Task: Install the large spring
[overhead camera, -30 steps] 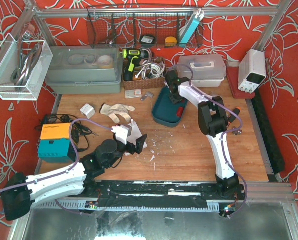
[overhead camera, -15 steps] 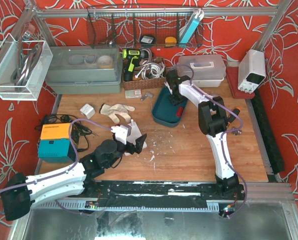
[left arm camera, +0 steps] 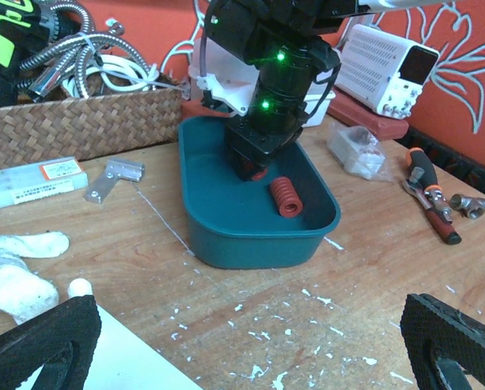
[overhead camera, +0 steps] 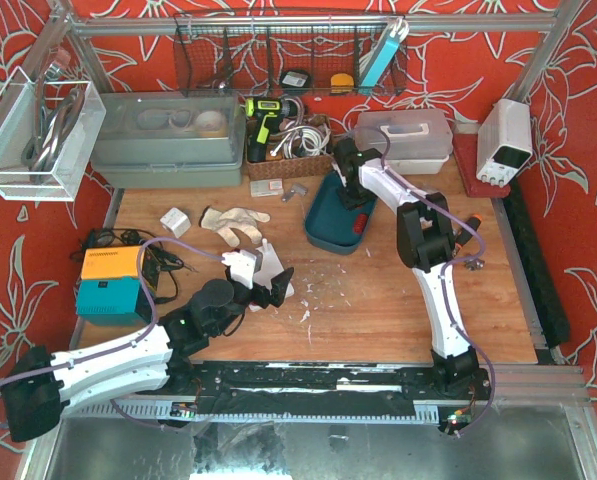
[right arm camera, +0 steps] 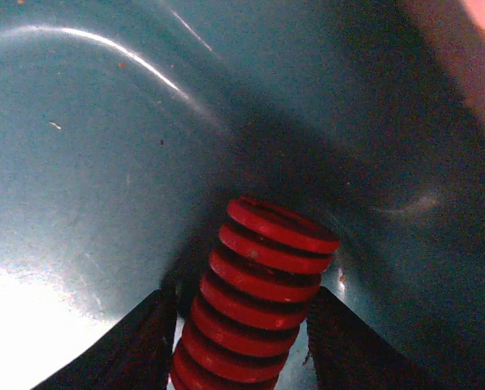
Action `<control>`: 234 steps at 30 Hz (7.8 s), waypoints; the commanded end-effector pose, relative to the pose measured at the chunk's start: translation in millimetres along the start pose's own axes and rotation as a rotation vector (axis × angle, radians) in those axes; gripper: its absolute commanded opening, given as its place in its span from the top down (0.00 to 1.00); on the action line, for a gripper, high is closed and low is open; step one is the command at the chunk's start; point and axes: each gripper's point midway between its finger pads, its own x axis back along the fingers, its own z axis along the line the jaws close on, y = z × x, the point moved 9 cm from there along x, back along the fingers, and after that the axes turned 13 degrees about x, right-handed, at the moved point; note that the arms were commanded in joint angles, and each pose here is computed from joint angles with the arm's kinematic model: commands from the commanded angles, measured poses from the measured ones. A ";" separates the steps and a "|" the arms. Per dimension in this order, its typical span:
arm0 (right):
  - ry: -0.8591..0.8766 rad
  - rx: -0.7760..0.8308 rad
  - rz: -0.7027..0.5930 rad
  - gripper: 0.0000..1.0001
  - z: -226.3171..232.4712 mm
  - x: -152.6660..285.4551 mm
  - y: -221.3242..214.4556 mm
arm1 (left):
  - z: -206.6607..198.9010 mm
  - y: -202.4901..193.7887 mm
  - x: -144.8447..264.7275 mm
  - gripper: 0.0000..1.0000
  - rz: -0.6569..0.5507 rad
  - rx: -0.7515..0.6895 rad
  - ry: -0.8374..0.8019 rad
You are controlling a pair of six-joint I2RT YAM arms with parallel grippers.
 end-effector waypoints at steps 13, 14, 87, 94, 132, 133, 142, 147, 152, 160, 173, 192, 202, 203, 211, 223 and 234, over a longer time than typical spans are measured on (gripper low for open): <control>0.018 -0.088 -0.091 0.79 -4.4 21.7 -4.4 | 1.6 3.4 0.2 0.00 -0.033 -0.016 0.034; 0.015 -0.090 -0.117 0.81 -6.2 29.6 -4.5 | 1.7 3.7 0.3 0.00 -0.035 -0.018 0.037; 0.159 0.449 -1.320 0.88 191.9 210.9 -177.1 | -48.2 56.8 -41.9 0.36 0.513 0.518 -0.123; 0.153 0.463 -1.304 0.88 195.0 208.3 -176.2 | -49.5 55.9 -43.2 0.50 0.519 0.528 -0.145; -0.235 0.029 -1.088 0.01 138.0 177.9 -184.1 | 40.7 68.8 -77.4 1.00 0.292 0.295 0.462; -0.231 0.022 -1.085 0.01 136.9 176.8 -184.3 | 43.0 66.5 -79.3 1.00 0.302 0.289 0.475; -0.214 0.026 -1.079 0.01 135.7 175.9 -184.1 | 53.3 52.3 -92.9 1.00 0.355 0.243 0.538; -0.212 0.034 -1.080 0.01 135.6 176.5 -183.9 | 55.8 51.0 -97.5 1.00 0.361 0.229 0.545; -0.173 0.066 -1.092 0.02 139.1 178.9 -182.1 | 59.1 47.8 -102.2 1.00 0.364 0.208 0.553; -0.193 0.067 -1.083 0.02 138.3 177.3 -182.3 | 64.8 43.1 -108.5 1.00 0.366 0.186 0.561; -0.206 0.079 -1.061 0.02 139.2 173.7 -179.8 | 76.5 18.8 -124.3 0.90 0.442 0.168 0.603; -0.238 -0.128 -0.927 0.04 117.9 176.2 -168.5 | 58.0 49.5 -99.5 0.19 0.364 0.232 0.512; -0.053 -0.373 -0.622 0.16 72.4 150.9 -149.1 | 37.5 48.4 -42.7 0.00 0.178 0.326 0.142; -0.054 -0.378 -0.602 0.19 69.2 148.0 -146.3 | 37.7 47.2 -38.8 0.00 0.165 0.325 0.134; -0.117 -0.317 -0.418 0.43 64.0 130.8 -107.3 | 37.2 28.9 -34.7 0.00 0.150 0.308 0.022; -0.215 -0.352 -0.167 0.54 70.4 73.8 -56.2 | 32.6 19.9 -29.8 0.00 0.148 0.248 0.007; -0.374 -0.455 0.020 0.51 68.7 48.3 -49.7 | 26.9 23.3 -25.0 0.00 0.128 0.238 -0.007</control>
